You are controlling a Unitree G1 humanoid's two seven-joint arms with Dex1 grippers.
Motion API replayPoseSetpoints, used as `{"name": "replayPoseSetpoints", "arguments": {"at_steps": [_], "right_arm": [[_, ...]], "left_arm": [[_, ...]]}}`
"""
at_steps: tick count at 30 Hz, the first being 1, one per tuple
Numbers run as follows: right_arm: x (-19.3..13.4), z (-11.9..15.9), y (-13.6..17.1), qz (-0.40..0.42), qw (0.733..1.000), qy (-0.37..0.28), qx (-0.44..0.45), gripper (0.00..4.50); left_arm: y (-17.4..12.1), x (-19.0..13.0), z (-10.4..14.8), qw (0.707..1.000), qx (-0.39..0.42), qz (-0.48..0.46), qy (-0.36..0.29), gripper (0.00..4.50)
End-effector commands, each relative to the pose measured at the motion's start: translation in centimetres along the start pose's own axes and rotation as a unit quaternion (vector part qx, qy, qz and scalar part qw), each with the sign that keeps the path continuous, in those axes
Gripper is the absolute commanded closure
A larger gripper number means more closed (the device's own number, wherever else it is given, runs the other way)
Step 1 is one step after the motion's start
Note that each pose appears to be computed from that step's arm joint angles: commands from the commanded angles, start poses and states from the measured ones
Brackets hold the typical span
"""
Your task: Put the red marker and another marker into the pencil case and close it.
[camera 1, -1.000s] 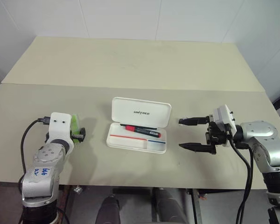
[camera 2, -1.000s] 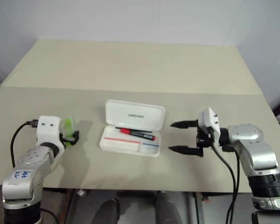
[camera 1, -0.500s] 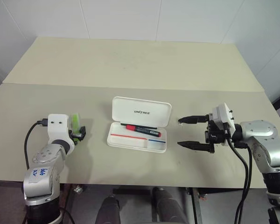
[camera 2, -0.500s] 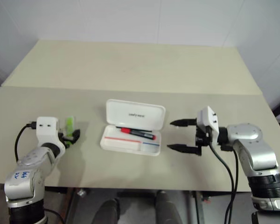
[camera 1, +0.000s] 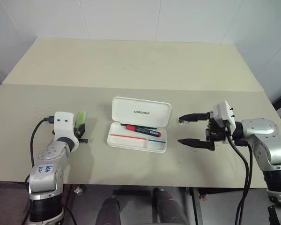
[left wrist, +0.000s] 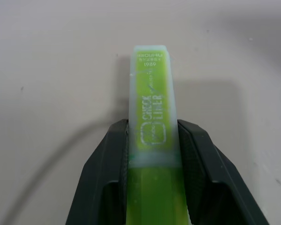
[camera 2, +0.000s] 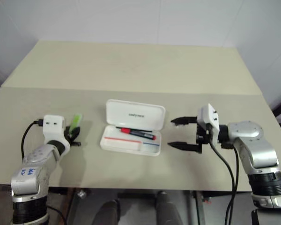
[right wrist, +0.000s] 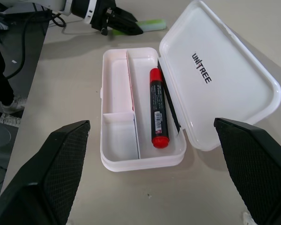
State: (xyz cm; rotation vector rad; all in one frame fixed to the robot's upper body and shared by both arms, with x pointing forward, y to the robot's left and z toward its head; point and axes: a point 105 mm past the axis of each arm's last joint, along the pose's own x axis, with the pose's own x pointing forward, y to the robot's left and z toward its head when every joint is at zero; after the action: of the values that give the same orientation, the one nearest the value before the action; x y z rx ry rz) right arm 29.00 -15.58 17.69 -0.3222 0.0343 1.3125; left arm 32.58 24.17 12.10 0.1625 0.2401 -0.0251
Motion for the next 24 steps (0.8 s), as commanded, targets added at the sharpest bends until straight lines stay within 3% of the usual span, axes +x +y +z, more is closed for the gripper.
{"name": "replayPoseSetpoints", "arguments": {"at_steps": [1, 5, 9, 13, 19, 24], "right_arm": [[-0.5, 0.9, -0.5, -0.013, 1.0, -0.003, -0.023, 0.0], [-0.7, 0.8, -0.6, -0.024, 0.999, -0.004, -0.026, 0.0], [-0.8, 0.7, -0.4, -0.032, 0.999, -0.005, -0.026, 0.0], [-1.2, 0.6, 0.0, -0.048, 0.999, -0.005, -0.024, 0.0], [-1.8, 0.4, 0.4, -0.071, 0.997, -0.002, -0.023, 0.0], [-2.0, 0.2, 0.8, -0.085, 0.996, -0.002, -0.019, 0.0]], "left_arm": [[-0.9, -0.2, 5.3, 0.988, 0.102, -0.07, -0.09, 3.38], [-2.7, -1.2, 9.7, 0.954, 0.176, -0.174, -0.167, 3.38], [-4.7, -2.5, 11.4, 0.925, 0.183, -0.264, -0.202, 3.38], [-8.2, -5.0, 13.1, 0.866, 0.184, -0.41, -0.218, 3.38], [-11.1, -6.6, 11.8, 0.797, 0.223, -0.533, -0.175, 3.38], [-11.6, -5.5, 10.3, 0.774, 0.265, -0.562, -0.122, 3.38]]}}
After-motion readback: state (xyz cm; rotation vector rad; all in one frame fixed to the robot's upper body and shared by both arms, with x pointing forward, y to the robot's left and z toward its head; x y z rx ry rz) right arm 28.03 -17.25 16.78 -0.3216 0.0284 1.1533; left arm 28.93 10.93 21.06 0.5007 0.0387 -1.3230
